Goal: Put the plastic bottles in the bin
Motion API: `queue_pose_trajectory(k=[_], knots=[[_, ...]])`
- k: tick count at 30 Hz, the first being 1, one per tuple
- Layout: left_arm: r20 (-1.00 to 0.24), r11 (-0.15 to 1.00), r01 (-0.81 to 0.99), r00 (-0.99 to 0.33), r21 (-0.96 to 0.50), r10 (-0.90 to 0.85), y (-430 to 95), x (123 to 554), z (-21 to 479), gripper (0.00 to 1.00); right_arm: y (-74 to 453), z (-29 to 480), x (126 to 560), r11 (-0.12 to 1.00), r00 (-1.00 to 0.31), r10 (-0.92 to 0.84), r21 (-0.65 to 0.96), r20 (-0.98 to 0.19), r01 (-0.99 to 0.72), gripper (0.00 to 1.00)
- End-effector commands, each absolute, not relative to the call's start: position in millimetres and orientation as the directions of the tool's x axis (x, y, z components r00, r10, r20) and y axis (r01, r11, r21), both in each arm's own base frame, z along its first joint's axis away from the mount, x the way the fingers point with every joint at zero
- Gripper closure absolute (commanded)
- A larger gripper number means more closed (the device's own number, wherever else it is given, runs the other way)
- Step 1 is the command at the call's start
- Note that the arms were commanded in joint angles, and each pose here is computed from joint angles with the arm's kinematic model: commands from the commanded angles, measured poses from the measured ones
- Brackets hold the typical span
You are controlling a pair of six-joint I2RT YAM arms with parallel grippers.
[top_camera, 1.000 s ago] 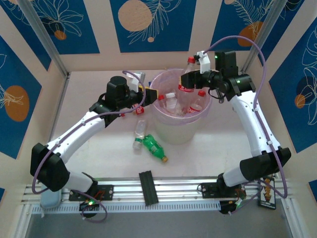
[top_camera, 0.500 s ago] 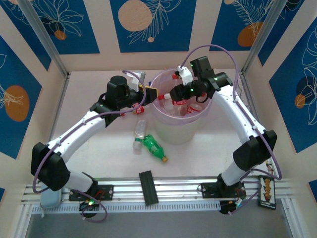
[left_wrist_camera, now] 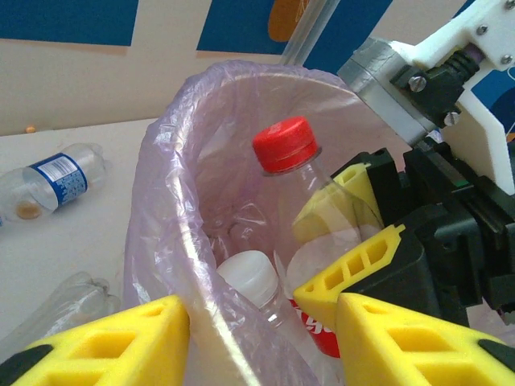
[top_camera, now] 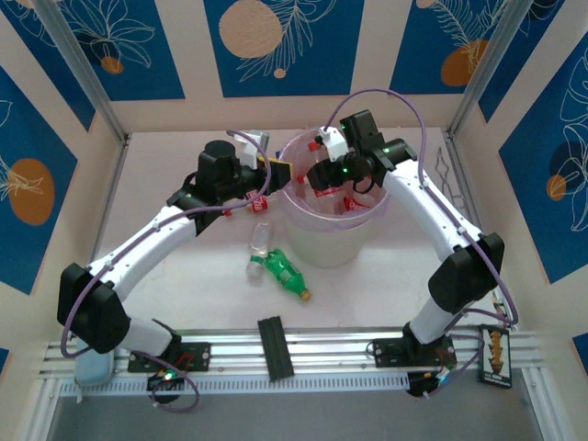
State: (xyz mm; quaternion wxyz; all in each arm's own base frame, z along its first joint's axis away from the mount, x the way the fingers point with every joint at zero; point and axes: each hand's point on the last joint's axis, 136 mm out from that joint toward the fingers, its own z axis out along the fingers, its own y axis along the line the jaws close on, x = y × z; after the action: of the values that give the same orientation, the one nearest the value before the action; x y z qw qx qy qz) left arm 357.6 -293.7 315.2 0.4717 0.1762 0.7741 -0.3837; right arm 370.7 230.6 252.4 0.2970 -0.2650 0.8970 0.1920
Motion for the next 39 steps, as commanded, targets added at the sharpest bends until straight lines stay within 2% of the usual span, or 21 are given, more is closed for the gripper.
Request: queue_pose_trajectory(k=[1,6,10,15,18,22,26,31,39], knots=[[-0.859,0.629,0.644,-0.506,-0.435,-0.076,-302,356,305,0.5,233,225,372,0.797,-0.713,-0.377,0.185,-0.592,-0.575,0.44],[-0.859,0.628,0.645,-0.506,-0.436,-0.077,-303,357,304,0.51,233,270,372,0.78,-0.663,-0.334,0.198,-0.669,-0.593,0.31],[-0.861,0.626,0.649,-0.504,-0.432,-0.071,-303,356,305,0.51,226,312,371,0.783,-0.605,-0.306,0.167,-0.735,-0.599,0.15],[-0.865,0.63,0.65,-0.497,-0.425,-0.071,-301,355,307,0.51,217,337,371,0.796,-0.572,-0.292,0.137,-0.766,-0.59,0.14],[-0.864,0.627,0.651,-0.498,-0.428,-0.072,-302,355,306,0.51,219,332,372,0.795,-0.585,-0.293,0.147,-0.757,-0.589,0.21],[-0.862,0.627,0.649,-0.502,-0.431,-0.073,-302,356,305,0.51,224,315,373,0.792,-0.615,-0.299,0.17,-0.729,-0.587,0.39],[-0.863,0.624,0.651,-0.501,-0.432,-0.074,-302,356,307,0.51,221,294,382,0.815,-0.649,-0.305,0.161,-0.697,-0.556,0.48],[-0.863,0.623,0.652,-0.499,-0.431,-0.075,-302,355,309,0.52,213,271,386,0.847,-0.68,-0.322,0.121,-0.658,-0.518,0.51],[-0.856,0.622,0.645,-0.511,-0.445,-0.081,-303,356,307,0.53,210,219,370,0.86,-0.763,-0.302,0.182,-0.572,-0.477,0.53]])
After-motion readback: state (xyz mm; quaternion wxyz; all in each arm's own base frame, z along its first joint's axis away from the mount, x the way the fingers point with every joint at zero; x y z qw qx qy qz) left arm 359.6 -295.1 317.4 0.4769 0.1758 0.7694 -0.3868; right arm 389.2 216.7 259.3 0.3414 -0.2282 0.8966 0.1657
